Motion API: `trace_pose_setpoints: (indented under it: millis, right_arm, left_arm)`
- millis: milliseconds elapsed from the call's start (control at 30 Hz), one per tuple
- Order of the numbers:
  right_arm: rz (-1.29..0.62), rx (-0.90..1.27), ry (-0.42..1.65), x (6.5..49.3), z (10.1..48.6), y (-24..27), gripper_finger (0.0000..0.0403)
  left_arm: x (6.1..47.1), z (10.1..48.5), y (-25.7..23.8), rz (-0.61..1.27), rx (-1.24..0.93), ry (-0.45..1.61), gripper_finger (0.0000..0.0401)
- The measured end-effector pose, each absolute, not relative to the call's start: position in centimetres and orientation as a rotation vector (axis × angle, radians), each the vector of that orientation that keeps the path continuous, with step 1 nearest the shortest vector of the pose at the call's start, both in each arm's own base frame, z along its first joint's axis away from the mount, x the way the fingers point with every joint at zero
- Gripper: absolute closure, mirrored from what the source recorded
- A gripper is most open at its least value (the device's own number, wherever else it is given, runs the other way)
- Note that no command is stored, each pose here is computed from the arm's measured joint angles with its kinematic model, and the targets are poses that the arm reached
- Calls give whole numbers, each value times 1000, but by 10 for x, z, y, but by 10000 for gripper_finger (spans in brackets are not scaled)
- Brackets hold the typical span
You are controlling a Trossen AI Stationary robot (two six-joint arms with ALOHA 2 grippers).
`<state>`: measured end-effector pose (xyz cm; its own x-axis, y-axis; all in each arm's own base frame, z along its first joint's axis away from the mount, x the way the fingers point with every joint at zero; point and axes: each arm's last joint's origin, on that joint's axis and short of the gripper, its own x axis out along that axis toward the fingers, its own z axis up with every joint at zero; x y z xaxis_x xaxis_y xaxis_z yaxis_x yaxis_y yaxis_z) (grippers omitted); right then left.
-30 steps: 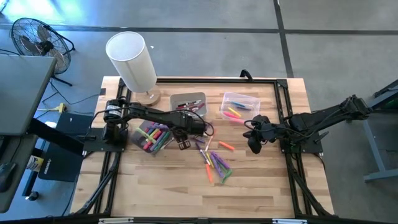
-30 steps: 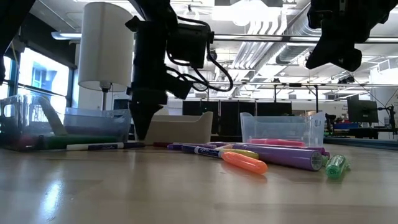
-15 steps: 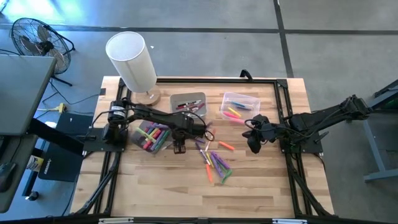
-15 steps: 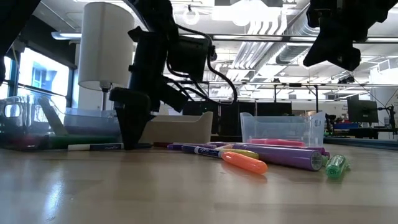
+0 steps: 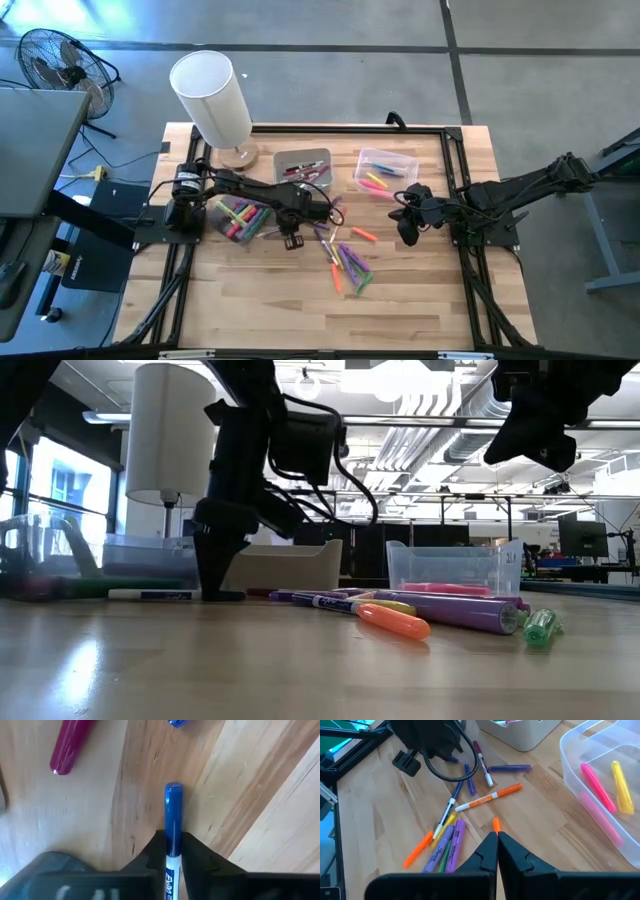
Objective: Pick & Place Markers
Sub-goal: Put the blue marker pen into the white bin
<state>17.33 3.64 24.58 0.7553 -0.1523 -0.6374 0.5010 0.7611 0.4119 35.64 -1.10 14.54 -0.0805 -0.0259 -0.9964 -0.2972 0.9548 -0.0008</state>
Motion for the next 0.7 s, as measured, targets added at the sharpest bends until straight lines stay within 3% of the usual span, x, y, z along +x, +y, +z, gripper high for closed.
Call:
trace_pose_setpoints:
  millis: [400,700]
  right_arm:
    - [-362,563,620,174,246,36,400]
    - [-309,518,644,174,246,38,401]
  left_arm:
    - [367,156,-32,265,-202,1582,372]
    - [382,205,-33,311,-268,1547,374]
